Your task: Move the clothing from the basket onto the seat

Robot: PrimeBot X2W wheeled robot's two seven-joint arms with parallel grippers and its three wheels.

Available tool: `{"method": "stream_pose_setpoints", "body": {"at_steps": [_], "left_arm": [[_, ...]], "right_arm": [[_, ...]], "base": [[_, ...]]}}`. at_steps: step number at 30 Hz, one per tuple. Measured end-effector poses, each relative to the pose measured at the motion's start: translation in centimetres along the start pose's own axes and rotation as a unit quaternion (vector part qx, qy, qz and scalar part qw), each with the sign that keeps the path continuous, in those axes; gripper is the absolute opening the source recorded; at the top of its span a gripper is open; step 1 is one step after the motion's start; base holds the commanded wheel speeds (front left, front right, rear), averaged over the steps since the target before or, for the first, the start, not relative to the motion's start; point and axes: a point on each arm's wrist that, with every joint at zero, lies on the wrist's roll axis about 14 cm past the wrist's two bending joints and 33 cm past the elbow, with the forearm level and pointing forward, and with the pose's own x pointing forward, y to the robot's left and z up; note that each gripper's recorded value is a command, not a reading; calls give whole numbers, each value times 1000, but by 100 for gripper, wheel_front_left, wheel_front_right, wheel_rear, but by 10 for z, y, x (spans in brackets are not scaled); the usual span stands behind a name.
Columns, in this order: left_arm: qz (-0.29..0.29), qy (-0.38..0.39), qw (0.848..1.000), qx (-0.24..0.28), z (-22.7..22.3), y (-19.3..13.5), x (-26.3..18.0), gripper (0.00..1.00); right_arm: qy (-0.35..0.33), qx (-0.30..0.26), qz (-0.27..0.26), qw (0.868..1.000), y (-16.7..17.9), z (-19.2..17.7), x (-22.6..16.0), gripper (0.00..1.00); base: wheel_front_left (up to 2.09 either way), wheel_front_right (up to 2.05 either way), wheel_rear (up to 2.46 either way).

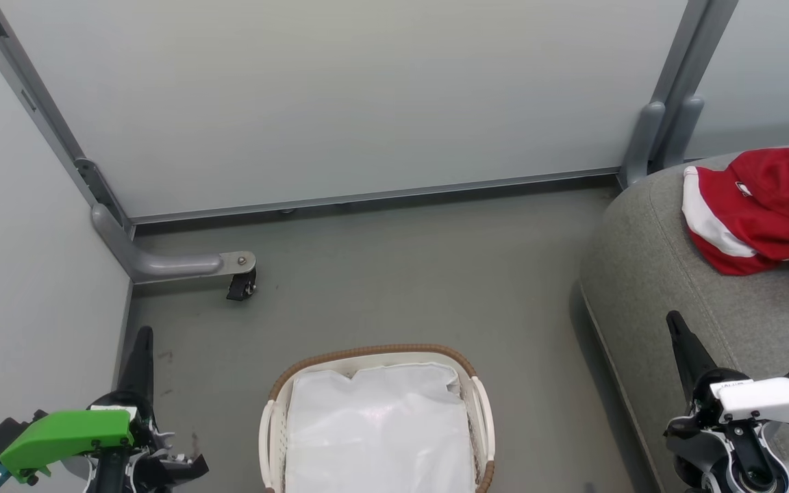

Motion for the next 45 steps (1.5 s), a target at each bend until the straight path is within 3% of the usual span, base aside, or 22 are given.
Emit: {"method": "stream_pose_setpoints", "body": {"at_steps": [13,45], "left_arm": [[-14,2,999,-37,1,-8,3,0],[-15,2,999,-37,1,-8,3,0]], "right_arm": [[1,41,9,999,4,2,0,0],[0,41,10,999,5,2,0,0]], "base": [[0,0,0],[0,0,0]]}}
